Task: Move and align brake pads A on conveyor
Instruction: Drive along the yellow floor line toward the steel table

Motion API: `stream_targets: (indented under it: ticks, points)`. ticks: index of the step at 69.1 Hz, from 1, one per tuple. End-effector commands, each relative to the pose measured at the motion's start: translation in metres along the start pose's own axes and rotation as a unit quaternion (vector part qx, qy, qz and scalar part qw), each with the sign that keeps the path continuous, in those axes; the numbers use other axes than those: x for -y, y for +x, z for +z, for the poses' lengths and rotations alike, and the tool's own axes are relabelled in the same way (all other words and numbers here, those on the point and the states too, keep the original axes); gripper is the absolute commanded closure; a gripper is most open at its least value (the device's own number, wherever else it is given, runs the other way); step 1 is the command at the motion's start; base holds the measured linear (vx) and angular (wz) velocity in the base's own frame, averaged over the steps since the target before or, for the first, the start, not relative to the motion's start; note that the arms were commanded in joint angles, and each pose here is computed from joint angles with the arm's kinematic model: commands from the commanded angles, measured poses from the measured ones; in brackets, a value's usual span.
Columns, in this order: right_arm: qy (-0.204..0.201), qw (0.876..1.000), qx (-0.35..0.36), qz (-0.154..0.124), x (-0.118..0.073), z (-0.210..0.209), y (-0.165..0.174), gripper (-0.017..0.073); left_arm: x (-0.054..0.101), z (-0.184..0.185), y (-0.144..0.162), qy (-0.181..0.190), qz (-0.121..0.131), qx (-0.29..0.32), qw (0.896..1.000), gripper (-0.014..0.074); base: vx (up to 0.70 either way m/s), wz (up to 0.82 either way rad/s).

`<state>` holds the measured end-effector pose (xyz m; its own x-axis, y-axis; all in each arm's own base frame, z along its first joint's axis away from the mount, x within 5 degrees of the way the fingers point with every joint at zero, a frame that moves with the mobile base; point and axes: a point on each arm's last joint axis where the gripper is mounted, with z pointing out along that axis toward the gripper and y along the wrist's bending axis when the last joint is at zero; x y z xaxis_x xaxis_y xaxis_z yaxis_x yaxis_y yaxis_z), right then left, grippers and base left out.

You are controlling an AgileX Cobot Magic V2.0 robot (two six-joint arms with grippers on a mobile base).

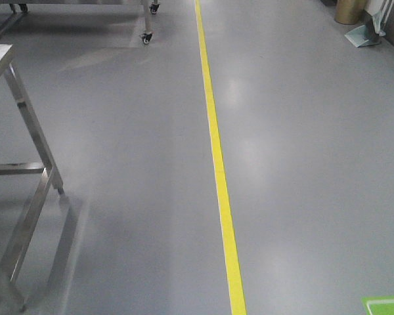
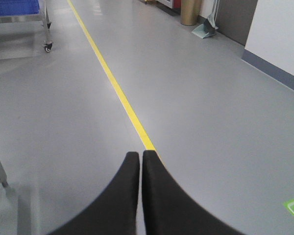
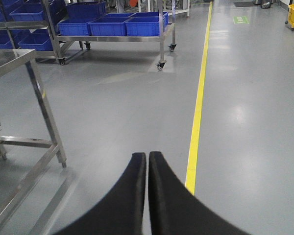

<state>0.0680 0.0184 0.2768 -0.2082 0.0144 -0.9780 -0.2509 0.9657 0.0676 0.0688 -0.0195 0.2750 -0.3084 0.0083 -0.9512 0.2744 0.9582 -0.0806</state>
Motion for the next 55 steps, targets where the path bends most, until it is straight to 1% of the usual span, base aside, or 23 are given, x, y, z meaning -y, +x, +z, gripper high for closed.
stream_targets:
  ticks: [1, 55]
  points:
    - [-0.001, 0.999, 0.046, -0.008, -0.0008, -0.0018, -0.0155, 0.0567, 0.0031, -0.0016, -0.0130, 0.014, 0.003, 0.039, 0.999, 0.0598, 0.63, 0.02]
    - [-0.001, 0.999, 0.046, -0.008, -0.0008, -0.0018, -0.0155, 0.0567, 0.0031, -0.0016, -0.0130, 0.014, 0.003, 0.039, 0.999, 0.0598, 0.62, 0.02]
